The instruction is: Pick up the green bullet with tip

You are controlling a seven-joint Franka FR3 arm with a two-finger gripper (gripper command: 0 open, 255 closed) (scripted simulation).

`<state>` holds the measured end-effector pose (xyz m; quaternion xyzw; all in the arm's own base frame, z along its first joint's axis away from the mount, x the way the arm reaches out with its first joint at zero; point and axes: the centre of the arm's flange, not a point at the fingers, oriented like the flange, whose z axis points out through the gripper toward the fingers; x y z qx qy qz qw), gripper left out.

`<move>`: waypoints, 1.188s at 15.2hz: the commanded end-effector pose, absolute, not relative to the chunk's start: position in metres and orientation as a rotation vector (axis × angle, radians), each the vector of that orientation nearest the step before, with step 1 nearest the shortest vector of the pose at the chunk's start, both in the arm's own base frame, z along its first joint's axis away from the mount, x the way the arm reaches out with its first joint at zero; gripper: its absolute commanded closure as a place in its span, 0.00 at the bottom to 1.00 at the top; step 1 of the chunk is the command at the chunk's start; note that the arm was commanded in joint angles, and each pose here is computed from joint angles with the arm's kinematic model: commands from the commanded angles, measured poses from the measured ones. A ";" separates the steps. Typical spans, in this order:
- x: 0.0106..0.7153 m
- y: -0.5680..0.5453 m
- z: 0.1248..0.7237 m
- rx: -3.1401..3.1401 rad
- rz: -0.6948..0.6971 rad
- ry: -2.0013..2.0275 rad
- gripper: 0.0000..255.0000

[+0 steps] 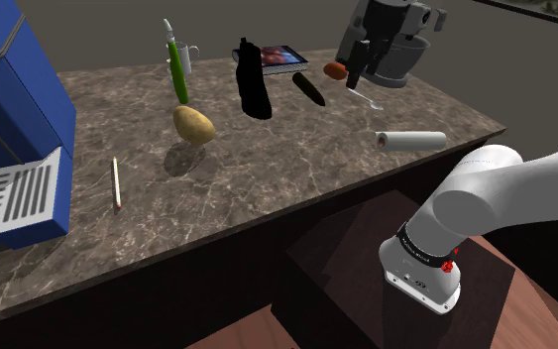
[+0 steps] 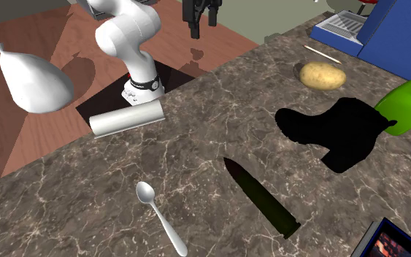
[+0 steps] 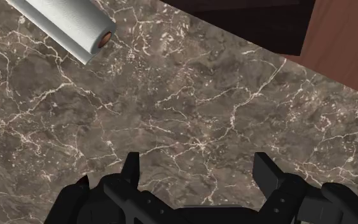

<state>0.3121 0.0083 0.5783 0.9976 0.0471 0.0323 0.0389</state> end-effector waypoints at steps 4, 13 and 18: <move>0.344 -0.005 0.561 3.051 0.097 0.090 0.00; 0.438 -0.054 0.509 3.020 0.091 -0.071 0.00; 0.488 -0.086 0.480 3.000 0.087 -0.160 0.00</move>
